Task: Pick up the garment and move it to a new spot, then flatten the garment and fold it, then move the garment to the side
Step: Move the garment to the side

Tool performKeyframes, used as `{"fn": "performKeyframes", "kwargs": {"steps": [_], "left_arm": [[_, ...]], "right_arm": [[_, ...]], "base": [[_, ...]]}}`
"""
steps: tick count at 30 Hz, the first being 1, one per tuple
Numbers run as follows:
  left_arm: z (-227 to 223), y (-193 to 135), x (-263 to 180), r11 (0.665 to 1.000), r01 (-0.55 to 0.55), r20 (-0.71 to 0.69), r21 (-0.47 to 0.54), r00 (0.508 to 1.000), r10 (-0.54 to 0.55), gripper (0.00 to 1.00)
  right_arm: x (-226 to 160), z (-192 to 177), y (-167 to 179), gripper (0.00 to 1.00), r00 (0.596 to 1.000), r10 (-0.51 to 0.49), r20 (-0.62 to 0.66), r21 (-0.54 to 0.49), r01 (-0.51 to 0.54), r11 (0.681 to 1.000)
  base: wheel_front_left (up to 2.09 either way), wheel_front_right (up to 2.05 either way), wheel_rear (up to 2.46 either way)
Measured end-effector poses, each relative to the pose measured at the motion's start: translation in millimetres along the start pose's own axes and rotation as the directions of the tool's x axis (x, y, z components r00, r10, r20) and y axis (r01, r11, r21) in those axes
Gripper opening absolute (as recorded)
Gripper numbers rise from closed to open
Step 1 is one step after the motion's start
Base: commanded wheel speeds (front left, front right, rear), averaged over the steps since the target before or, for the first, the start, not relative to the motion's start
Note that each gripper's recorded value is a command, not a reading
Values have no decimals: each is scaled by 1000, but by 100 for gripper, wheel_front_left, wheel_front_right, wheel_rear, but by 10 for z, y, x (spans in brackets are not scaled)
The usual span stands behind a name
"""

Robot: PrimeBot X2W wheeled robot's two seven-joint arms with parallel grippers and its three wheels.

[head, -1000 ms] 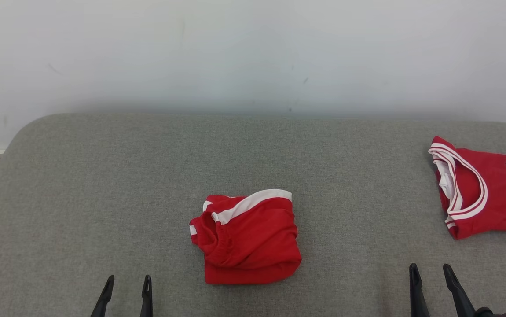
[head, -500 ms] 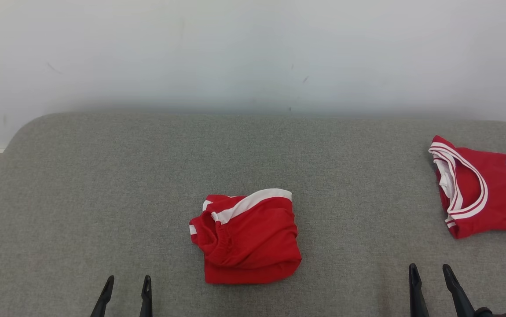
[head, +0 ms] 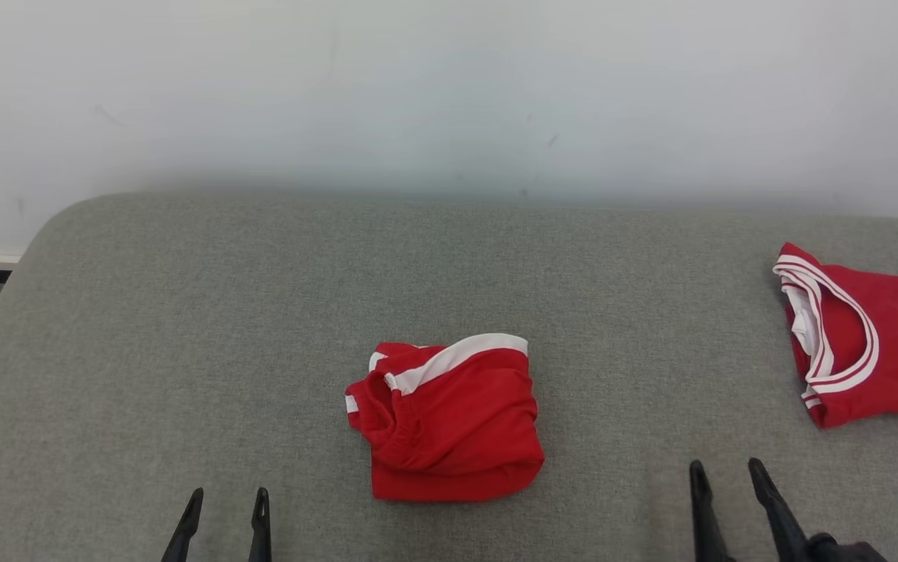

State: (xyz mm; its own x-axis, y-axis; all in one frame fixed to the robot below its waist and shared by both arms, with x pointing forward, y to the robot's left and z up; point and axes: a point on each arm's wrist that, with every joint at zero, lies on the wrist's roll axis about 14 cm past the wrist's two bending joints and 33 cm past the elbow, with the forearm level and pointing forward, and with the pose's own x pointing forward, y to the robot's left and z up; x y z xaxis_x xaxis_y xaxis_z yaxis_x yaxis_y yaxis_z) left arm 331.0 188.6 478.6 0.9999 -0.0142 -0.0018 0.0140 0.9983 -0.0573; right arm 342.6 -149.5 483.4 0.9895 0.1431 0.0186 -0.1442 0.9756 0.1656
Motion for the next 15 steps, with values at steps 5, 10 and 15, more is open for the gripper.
{"fn": "performKeyframes", "kwargs": {"steps": [5,10,15], "left_arm": [[-10,34,-34,1000,-15,-3,-8,1000,15,100],[-37,81,-70,999,-35,-12,-18,999,34,100],[-29,118,-73,998,-51,-11,-24,999,51,100]], "right_arm": [[255,129,370,100,992,116,44,4,-117,993],[558,47,683,100,977,212,14,14,-212,977],[907,-127,816,100,968,243,-55,46,-241,969]], "base": [[0,0,0],[0,0,0],[0,0,0]]}}
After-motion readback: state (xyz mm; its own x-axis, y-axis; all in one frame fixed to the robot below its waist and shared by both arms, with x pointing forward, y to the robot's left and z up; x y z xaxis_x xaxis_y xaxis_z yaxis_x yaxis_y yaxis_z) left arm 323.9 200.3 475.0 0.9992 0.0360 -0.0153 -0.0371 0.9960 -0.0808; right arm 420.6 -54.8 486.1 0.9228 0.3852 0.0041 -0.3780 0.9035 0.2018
